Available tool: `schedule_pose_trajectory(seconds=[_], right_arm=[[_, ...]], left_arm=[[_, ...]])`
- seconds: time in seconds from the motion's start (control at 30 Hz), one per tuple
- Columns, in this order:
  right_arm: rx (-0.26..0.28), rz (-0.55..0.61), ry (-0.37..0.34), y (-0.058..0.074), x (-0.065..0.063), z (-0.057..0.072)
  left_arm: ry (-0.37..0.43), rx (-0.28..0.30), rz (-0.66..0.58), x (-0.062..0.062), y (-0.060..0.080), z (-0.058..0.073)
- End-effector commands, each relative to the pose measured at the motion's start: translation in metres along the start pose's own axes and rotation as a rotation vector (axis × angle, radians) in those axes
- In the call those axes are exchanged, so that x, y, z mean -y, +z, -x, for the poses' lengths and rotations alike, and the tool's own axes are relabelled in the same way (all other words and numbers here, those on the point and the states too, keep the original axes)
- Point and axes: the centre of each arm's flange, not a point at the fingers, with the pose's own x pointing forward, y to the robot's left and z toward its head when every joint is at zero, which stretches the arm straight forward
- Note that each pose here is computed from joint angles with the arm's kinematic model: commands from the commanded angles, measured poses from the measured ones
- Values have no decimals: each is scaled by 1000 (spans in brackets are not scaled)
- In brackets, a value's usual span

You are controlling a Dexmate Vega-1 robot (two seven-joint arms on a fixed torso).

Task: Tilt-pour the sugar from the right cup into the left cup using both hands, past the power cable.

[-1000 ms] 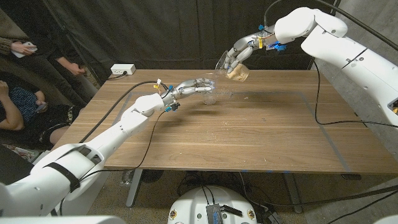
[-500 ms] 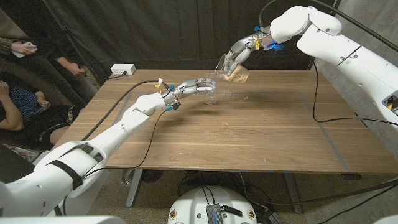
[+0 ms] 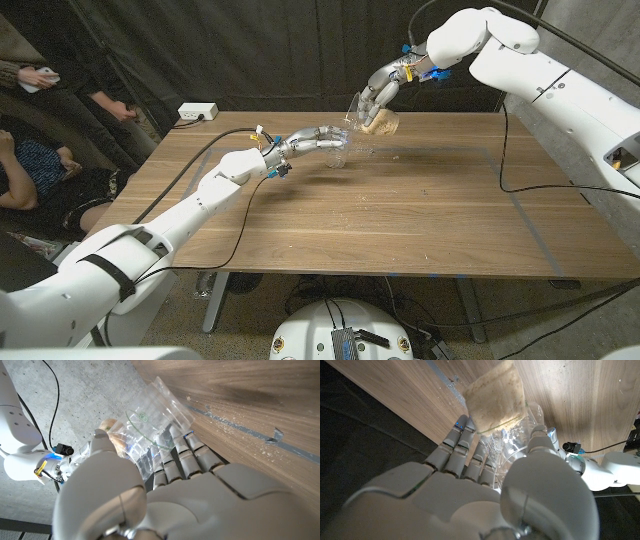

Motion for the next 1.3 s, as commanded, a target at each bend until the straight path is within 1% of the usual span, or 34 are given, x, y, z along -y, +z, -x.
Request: schedule_pose_trajectory(seconds=[0.03, 0.43, 0.63, 1.03, 1.3], right_arm=[[0, 38, 34, 3, 7, -5], [-3, 55, 54, 5, 10, -5], [-3, 61, 65, 9, 11, -5], [-11, 84, 70, 17, 13, -4], [-26, 87, 80, 19, 11, -3]], left_arm=[[-13, 3, 6, 4, -2, -1], [-34, 10, -5, 16, -18, -2], [-36, 11, -9, 17, -19, -2], [-24, 24, -20, 16, -21, -2], [-27, 45, -31, 19, -24, -8]])
